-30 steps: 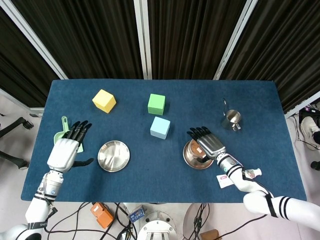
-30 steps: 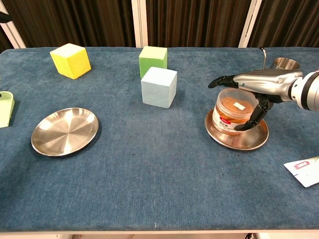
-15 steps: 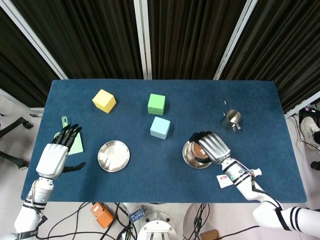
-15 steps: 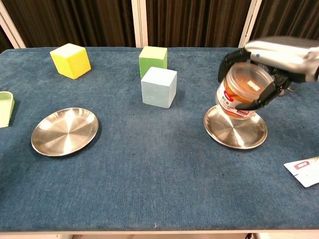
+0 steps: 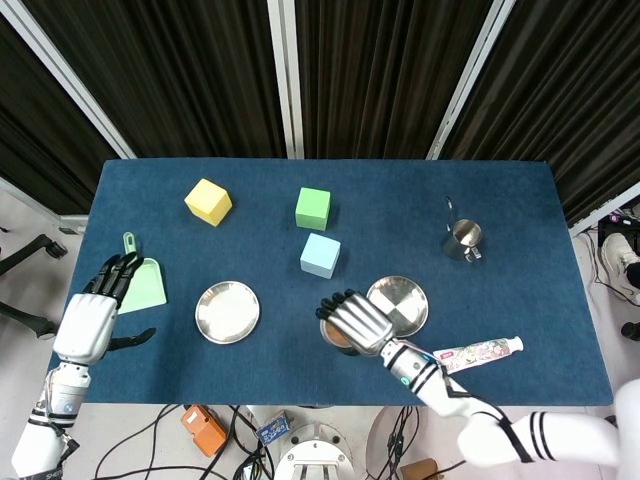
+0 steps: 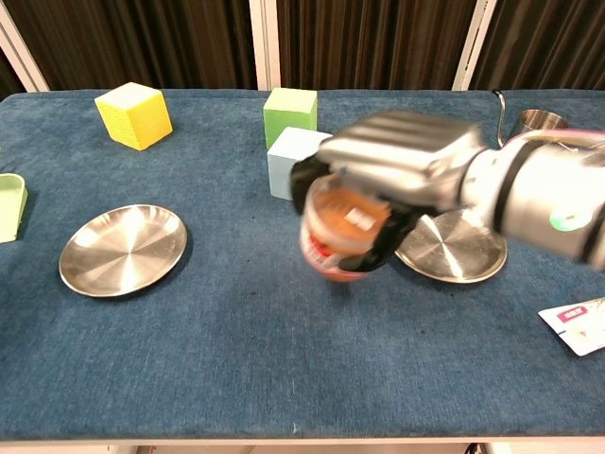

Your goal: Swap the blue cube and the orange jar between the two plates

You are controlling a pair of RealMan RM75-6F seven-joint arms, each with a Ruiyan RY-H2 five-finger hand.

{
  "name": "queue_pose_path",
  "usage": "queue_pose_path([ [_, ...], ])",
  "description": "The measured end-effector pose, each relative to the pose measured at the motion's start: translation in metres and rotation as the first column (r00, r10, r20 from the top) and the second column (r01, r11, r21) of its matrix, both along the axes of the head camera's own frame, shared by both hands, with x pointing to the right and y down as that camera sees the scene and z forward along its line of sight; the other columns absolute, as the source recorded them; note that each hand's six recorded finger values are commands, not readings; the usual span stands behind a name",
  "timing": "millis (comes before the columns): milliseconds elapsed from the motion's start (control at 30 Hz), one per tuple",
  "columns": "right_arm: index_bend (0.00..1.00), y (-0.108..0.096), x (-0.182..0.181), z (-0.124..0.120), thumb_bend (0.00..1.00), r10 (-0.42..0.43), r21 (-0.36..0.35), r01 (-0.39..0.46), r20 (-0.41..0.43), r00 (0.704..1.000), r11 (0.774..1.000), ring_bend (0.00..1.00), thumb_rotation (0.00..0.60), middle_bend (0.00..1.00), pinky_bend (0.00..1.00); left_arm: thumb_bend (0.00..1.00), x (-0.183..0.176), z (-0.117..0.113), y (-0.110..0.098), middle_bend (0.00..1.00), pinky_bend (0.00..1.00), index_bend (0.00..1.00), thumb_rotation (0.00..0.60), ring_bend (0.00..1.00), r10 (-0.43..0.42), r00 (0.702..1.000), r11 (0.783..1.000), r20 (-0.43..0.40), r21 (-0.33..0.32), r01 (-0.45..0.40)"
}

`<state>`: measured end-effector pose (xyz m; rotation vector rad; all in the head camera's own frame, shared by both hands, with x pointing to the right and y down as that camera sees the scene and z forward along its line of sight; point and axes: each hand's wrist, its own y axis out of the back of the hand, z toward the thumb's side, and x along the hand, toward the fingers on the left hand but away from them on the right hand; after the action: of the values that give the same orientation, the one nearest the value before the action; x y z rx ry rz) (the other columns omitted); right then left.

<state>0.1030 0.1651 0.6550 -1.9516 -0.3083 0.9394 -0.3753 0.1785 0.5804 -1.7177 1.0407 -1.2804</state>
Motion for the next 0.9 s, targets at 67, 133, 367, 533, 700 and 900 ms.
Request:
queue_pose_path([
  [67, 0.30, 0.005, -0.012, 0.009, 0.46, -0.013, -0.032, 0.012, -0.014, 1.000, 0.999, 0.39, 0.600, 0.39, 0.42, 0.05, -0.002, 0.000, 0.001, 0.03, 0.26, 0.02, 0.600, 0.03, -0.005, 1.000, 1.000, -0.004, -0.001, 0.004],
  [133, 0.04, 0.008, -0.019, 0.014, 0.43, -0.021, -0.061, 0.020, -0.028, 0.999, 0.998, 0.17, 0.600, 0.16, 0.25, 0.05, -0.004, 0.001, 0.001, 0.03, 0.26, 0.02, 0.600, 0.03, -0.008, 1.000, 1.000, -0.006, -0.004, 0.008],
  [367, 0.00, 0.011, -0.033, 0.015, 0.21, -0.042, -0.145, 0.037, -0.032, 0.999, 0.989, 0.00, 0.600, 0.00, 0.00, 0.05, -0.008, 0.004, 0.000, 0.03, 0.26, 0.01, 0.600, 0.03, -0.010, 1.000, 1.000, -0.012, -0.016, 0.009],
  [533, 0.00, 0.003, -0.020, 0.001, 0.17, -0.017, -0.182, 0.010, -0.036, 0.999, 0.983, 0.00, 0.590, 0.00, 0.00, 0.05, -0.012, 0.001, 0.001, 0.03, 0.26, 0.02, 0.600, 0.03, -0.016, 1.000, 1.000, -0.018, -0.012, 0.016],
  [700, 0.00, -0.033, -0.007, -0.021, 0.17, 0.079, -0.114, -0.081, -0.023, 0.997, 0.990, 0.00, 0.557, 0.00, 0.00, 0.05, -0.016, 0.000, 0.002, 0.03, 0.26, 0.01, 0.600, 0.03, -0.018, 1.000, 1.000, -0.021, -0.013, 0.018],
  [900, 0.00, -0.081, -0.015, -0.016, 0.17, 0.133, 0.023, -0.131, -0.082, 0.988, 0.991, 0.00, 0.570, 0.00, 0.00, 0.05, -0.020, 0.003, 0.001, 0.03, 0.26, 0.02, 0.600, 0.03, -0.025, 0.999, 0.999, -0.024, -0.026, 0.024],
])
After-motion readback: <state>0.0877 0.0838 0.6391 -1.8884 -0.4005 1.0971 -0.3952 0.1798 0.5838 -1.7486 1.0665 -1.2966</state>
